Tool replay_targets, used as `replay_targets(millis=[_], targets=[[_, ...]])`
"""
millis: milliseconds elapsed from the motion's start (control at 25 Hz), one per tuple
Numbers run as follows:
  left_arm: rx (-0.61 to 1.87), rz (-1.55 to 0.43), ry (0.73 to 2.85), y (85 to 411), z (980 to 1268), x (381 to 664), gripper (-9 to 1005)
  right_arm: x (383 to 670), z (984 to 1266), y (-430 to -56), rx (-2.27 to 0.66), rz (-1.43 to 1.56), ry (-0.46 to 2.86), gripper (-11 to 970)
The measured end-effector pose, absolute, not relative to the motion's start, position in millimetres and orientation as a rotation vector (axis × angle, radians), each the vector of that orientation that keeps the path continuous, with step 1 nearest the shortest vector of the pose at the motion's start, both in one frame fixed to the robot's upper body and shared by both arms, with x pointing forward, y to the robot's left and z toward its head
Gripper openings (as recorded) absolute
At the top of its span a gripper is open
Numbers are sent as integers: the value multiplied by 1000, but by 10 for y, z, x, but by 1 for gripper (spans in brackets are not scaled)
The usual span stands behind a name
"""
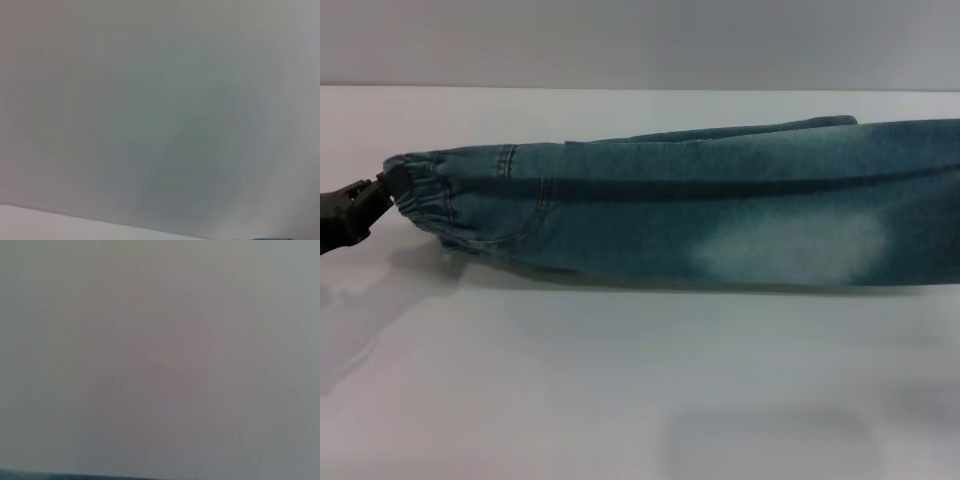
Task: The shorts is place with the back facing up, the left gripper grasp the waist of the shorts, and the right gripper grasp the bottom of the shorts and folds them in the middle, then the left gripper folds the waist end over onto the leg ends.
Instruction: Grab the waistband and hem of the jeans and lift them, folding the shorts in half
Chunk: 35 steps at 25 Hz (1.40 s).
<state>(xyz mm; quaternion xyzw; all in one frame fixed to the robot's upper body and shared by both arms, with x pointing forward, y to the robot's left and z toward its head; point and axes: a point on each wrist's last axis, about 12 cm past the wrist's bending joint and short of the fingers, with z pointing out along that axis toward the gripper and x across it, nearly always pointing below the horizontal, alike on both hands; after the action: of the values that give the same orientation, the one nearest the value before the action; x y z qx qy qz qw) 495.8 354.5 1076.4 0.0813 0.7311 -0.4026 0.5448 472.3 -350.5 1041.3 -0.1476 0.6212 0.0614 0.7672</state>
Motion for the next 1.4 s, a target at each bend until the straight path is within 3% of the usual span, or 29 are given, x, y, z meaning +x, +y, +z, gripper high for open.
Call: replay_targets(millis=[560,1400], targets=[[234,-936,1725,3346,10779,5239,53,5155,10527,-3445,-336,91,1364,-2],[197,-916,1775,3193,10618,5345,58,5764,10609,-3333,-306,37,1510,0]])
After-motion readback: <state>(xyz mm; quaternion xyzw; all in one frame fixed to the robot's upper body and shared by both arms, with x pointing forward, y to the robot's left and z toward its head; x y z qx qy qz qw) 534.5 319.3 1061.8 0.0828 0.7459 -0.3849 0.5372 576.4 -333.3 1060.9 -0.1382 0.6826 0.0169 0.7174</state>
